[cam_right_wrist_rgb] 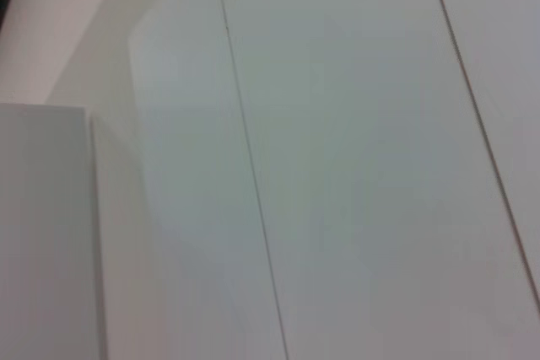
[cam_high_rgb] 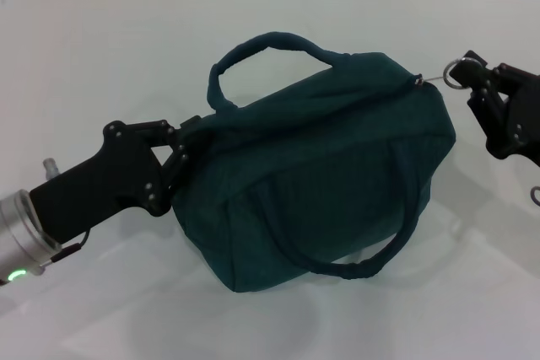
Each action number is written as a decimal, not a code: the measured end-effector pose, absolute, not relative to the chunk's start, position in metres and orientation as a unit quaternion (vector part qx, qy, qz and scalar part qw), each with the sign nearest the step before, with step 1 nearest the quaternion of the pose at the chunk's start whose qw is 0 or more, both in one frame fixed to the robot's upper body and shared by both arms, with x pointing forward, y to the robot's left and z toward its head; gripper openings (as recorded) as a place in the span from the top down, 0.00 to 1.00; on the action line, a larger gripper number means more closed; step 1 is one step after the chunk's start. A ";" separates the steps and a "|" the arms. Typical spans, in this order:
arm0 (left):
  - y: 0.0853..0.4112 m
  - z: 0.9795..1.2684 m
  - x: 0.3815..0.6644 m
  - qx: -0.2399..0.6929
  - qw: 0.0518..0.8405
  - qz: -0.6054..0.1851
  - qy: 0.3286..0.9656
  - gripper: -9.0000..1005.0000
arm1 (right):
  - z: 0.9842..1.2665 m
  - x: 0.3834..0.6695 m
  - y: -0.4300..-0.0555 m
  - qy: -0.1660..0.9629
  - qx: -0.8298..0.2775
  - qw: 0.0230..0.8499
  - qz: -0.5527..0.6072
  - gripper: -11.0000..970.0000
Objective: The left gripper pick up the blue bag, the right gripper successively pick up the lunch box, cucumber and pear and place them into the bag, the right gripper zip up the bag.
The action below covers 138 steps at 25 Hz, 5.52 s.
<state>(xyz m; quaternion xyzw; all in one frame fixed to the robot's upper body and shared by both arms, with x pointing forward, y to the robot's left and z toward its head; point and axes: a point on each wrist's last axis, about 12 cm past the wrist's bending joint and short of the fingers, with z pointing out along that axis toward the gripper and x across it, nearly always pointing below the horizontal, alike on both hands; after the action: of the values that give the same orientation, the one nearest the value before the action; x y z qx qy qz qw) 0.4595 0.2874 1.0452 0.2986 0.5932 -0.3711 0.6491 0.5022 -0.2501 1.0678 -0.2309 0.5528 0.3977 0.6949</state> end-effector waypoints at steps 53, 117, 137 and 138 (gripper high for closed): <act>0.230 1.205 0.596 0.440 0.363 -0.430 0.700 0.59 | 1.061 0.486 -0.242 0.548 -0.250 0.673 0.430 0.98; 0.188 1.218 0.608 0.493 0.259 -0.331 0.762 0.69 | 1.059 0.472 -0.248 0.542 -0.240 0.674 0.440 0.98; 0.202 1.220 0.604 0.492 0.246 -0.347 0.760 0.88 | 1.052 0.466 -0.269 0.567 -0.200 0.690 0.403 0.98; 0.202 1.220 0.604 0.491 0.246 -0.347 0.760 0.89 | 1.051 0.466 -0.270 0.569 -0.198 0.690 0.401 0.98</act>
<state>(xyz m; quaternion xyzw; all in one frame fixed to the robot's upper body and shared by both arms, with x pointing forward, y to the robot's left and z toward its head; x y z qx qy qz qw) 0.6035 0.2020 1.2197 0.4914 0.7601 -0.3470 0.2458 0.4657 -0.2702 1.0508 -0.1983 0.5691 0.4010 0.6899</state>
